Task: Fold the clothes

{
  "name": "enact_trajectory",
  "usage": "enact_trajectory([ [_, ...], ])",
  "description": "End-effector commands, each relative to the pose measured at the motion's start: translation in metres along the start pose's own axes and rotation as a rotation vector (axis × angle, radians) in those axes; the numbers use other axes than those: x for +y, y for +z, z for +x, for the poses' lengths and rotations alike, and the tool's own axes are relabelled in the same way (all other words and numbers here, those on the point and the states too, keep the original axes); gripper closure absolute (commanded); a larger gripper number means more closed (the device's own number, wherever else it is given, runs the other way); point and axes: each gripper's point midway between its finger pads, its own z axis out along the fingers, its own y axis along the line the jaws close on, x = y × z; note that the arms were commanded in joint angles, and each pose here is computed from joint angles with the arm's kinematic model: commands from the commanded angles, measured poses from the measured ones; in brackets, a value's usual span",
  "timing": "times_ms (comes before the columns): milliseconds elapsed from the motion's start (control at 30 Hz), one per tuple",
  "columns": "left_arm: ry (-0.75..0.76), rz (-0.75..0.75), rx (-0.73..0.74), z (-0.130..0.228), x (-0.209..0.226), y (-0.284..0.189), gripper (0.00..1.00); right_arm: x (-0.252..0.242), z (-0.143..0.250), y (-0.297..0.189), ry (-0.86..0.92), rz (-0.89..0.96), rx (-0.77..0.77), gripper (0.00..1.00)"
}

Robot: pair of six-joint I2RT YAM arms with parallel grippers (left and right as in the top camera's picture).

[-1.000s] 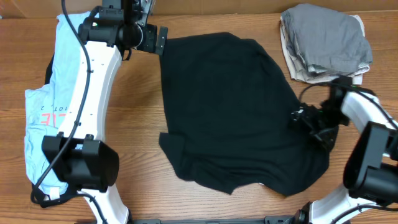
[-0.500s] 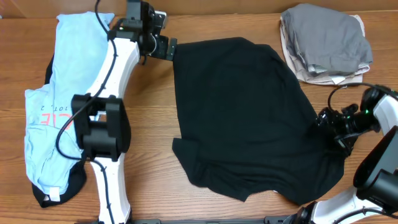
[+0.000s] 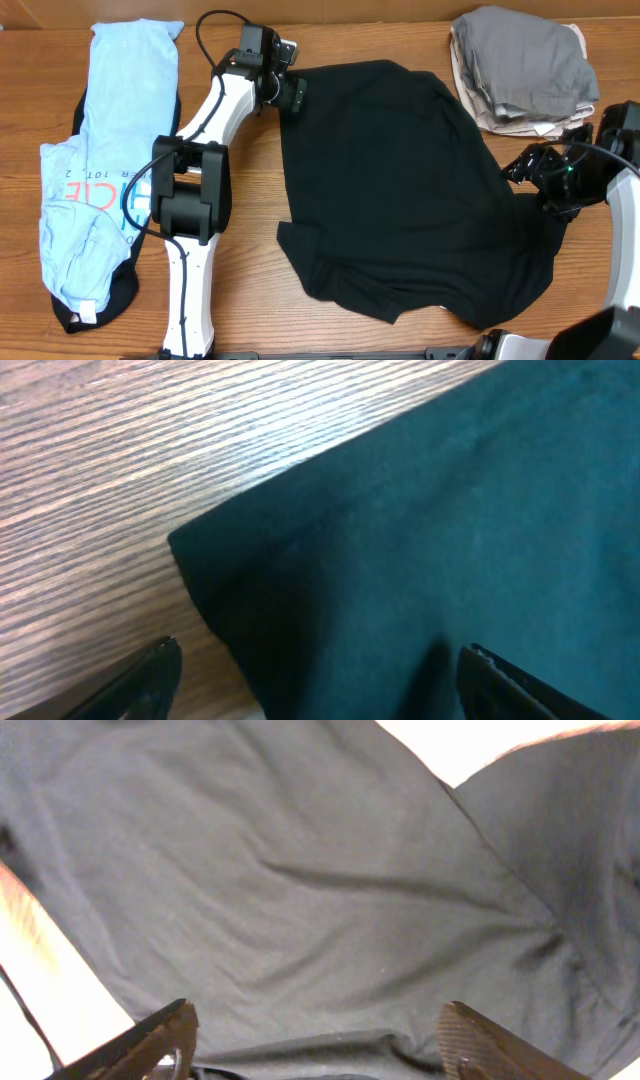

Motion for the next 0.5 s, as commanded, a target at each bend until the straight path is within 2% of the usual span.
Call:
enact_trajectory([
  [0, -0.062, -0.017, 0.002, 0.003, 0.007, 0.012, 0.16, 0.016, -0.003, -0.021, -0.059, -0.016, -0.085, 0.24],
  [100, -0.077, -0.019, -0.002, 0.005, 0.007, 0.019, 0.21, 0.021, 0.0, -0.027, -0.08, -0.024, -0.106, 0.27],
  [167, -0.085, -0.018, -0.009, 0.004, 0.008, 0.022, 0.33, 0.023, 0.001, -0.028, -0.088, -0.027, -0.11, 0.29],
  [233, -0.098, -0.018, -0.019, 0.003, 0.008, 0.024, 0.5, 0.025, 0.002, -0.027, -0.095, -0.028, -0.106, 0.32],
  [267, -0.099, -0.018, -0.025, 0.001, 0.008, 0.024, 0.63, 0.027, 0.004, -0.027, -0.101, -0.029, -0.102, 0.34],
  [333, -0.098, -0.022, -0.031, 0.0, 0.009, 0.024, 0.76, 0.03, 0.005, -0.026, -0.112, -0.031, -0.099, 0.43],
  [400, -0.122, -0.077, -0.026, 0.001, 0.021, 0.022, 0.93, 0.032, 0.007, -0.024, -0.124, -0.026, -0.093, 0.49],
  [467, -0.185, -0.179, -0.007, 0.005, 0.046, 0.013, 0.96, 0.033, 0.008, -0.023, -0.131, -0.009, -0.092, 0.51],
])
